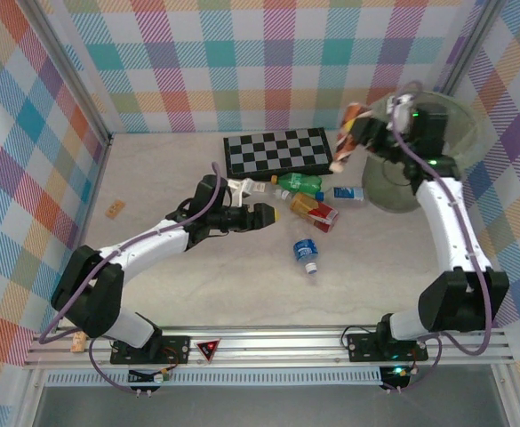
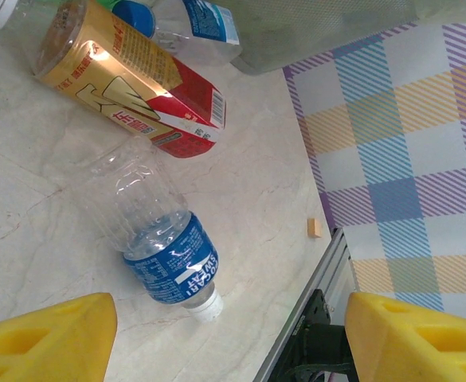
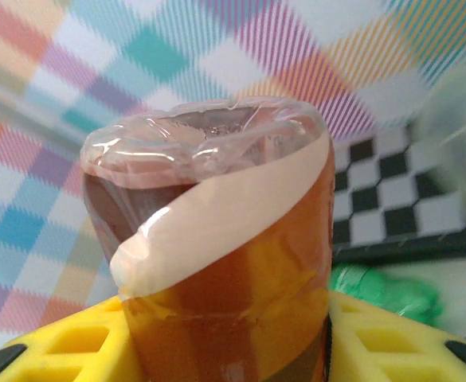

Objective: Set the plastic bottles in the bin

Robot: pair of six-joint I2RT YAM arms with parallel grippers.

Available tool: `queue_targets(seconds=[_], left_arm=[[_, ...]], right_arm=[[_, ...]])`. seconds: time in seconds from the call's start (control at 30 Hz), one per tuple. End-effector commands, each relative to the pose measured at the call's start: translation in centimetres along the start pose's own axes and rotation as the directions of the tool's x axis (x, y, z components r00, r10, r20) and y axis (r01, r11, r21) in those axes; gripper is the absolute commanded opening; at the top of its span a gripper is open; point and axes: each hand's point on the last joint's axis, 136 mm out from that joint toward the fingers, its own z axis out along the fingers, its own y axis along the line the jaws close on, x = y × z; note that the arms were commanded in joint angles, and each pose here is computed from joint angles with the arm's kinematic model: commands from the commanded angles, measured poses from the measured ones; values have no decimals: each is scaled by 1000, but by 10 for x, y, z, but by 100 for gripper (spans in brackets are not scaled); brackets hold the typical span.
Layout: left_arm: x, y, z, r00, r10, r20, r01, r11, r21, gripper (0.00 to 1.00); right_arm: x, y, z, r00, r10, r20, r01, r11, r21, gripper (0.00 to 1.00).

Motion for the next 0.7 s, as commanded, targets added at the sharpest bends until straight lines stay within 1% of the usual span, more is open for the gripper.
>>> queue_targets(seconds=[0.0,0.03,0.1,0.17,0.23,0.33,0.43,0.53,0.67], left_arm=[[-1,-2,5,1000,-3,6,3,1000,13,76],[-4,3,6,999,-26,22,26,1000,-14,76],[-8,12,6,997,-60,49,62,996,-59,82],[-8,19,7,994,-87,61,92,993,-80,82],[-7,25,8,991,-110,71,117,989,-95,83],[-4,35,9,988,-135,81,144,983,-117,83],[-2,38,10,985,-152,83,162,979,-124,83],[-2,37,7,984,-157,90,167,977,-129,83],[1,41,0,983,-155,99,170,971,-165,83]], right_arm=[[-44,0,-35,989,-36,141,29,998,47,43],[-55,-6,-42,983,-43,178,31,997,73,43],[-77,-19,-54,969,-47,243,19,993,115,43],[-96,-30,-64,952,-65,300,18,987,159,42],[-112,-39,-70,935,-114,337,35,973,230,42],[-127,-53,-73,909,-195,368,72,944,322,42],[-138,-73,-71,892,-253,375,85,908,411,42],[-145,-89,-64,881,-286,377,92,885,456,42],[-149,-108,-52,877,-304,371,95,868,487,41]])
